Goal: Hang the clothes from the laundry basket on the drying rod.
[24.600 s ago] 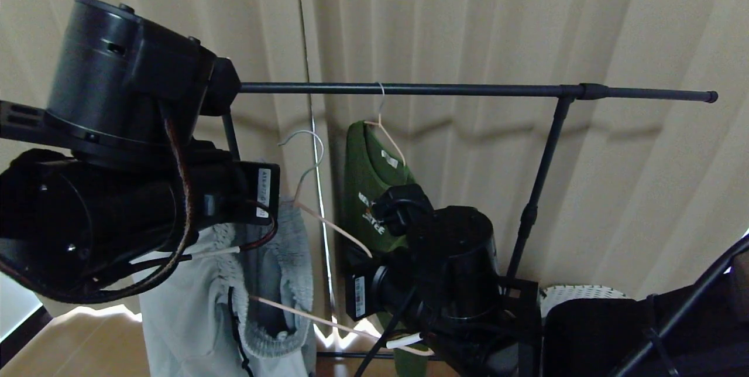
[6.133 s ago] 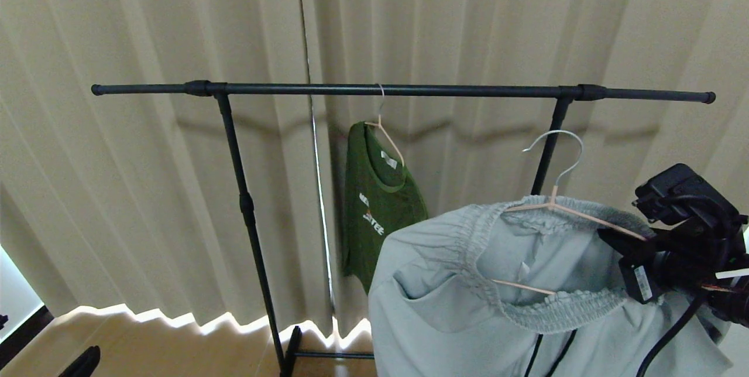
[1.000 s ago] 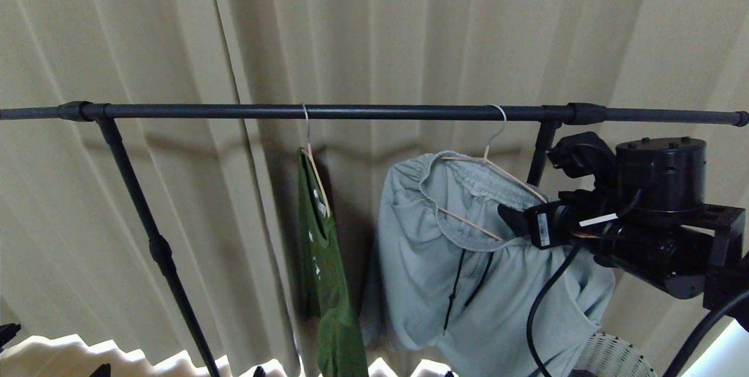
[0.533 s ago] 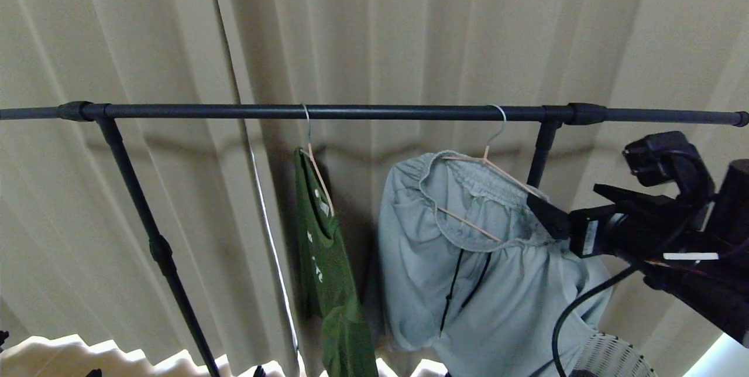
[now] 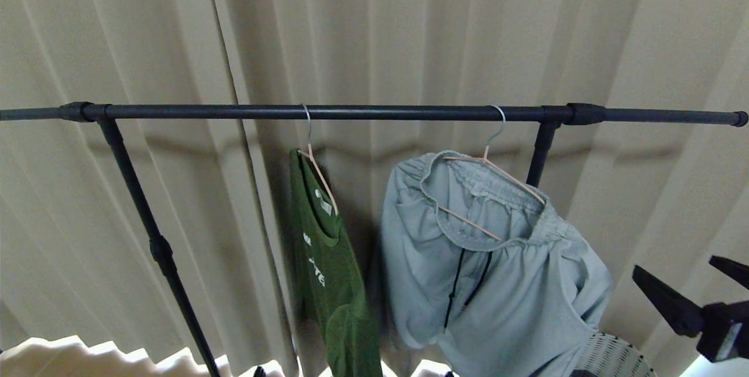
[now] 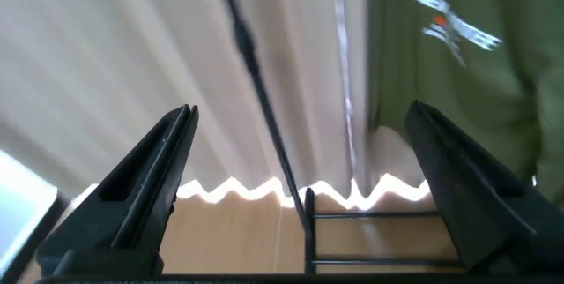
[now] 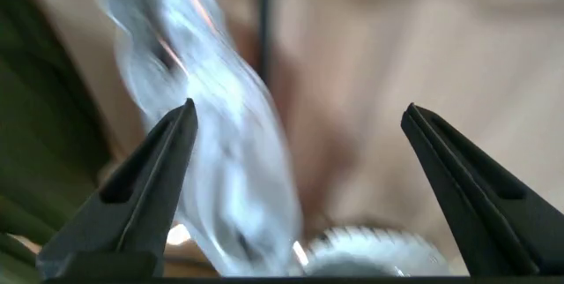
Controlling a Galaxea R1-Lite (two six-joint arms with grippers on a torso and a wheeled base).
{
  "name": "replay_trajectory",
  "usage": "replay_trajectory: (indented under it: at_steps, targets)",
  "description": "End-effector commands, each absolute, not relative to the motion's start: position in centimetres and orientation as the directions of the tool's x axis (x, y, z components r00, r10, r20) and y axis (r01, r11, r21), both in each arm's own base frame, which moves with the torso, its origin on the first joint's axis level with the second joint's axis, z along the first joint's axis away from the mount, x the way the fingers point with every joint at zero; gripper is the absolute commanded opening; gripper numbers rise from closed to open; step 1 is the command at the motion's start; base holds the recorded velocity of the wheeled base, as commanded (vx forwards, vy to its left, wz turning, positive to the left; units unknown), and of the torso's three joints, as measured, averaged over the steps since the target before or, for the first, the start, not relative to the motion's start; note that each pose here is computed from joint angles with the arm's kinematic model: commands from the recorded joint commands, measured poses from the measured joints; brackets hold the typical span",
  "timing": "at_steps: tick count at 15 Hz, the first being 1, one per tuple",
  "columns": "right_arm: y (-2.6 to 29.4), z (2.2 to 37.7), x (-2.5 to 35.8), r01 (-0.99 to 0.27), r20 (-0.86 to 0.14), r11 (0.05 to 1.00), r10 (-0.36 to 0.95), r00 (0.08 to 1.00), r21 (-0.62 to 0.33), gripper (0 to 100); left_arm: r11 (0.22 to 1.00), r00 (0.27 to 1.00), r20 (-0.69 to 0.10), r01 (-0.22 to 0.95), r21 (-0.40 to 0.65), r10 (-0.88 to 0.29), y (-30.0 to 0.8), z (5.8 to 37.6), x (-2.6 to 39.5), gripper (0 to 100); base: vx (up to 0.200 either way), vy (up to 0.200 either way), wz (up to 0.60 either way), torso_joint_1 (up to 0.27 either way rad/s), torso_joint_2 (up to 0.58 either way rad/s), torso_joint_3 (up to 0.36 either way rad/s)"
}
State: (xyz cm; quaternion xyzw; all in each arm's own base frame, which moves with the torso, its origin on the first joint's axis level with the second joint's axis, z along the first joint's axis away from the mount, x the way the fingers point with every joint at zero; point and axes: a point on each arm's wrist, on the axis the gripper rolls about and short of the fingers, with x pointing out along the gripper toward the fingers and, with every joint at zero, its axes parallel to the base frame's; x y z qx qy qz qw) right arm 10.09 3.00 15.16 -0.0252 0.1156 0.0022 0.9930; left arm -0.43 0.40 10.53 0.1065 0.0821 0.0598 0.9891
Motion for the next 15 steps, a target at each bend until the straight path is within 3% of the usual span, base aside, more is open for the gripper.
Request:
replay_trajectory:
  at_steps: [1,7,10,12,15]
  targets:
    - [0.8,13.4,6.1,0.101,-0.228,0.994,-0.108,0.968,-0.043,100,0.969,0.988,-0.047,-0.134,0.209,0.147,0.4,8.4,-1.8,100,0.000,0.000,0.00,0.000,0.00,0.000]
    - [-0.7,8.9,1.3,0.298,-0.295,0.953,-0.301,0.907,-0.056,100,0.979,0.994,0.069,-0.092,0.179,0.081,0.2,8.4,-2.2,100,0.000,0.000,0.00,0.000,0.00,0.000]
    - [-0.6,8.9,0.3,0.343,-0.205,0.939,-0.340,0.918,-0.026,100,0.993,0.996,0.081,-0.048,0.104,0.040,0.2,8.6,-2.2,100,0.000,0.000,0.00,0.000,0.00,0.000]
    - [-0.4,8.9,-0.1,0.301,-0.149,0.954,-0.298,0.943,-0.001,100,0.999,0.996,0.081,-0.033,-0.005,0.034,0.1,8.5,-2.2,100,0.000,0.000,0.00,0.000,0.00,0.000]
    - [0.3,8.4,-1.5,0.145,-0.021,0.989,-0.145,0.989,0.010,100,0.999,0.997,0.081,0.006,-0.041,-0.003,0.1,8.5,-2.2,100,0.000,0.000,0.00,0.000,0.00,0.000]
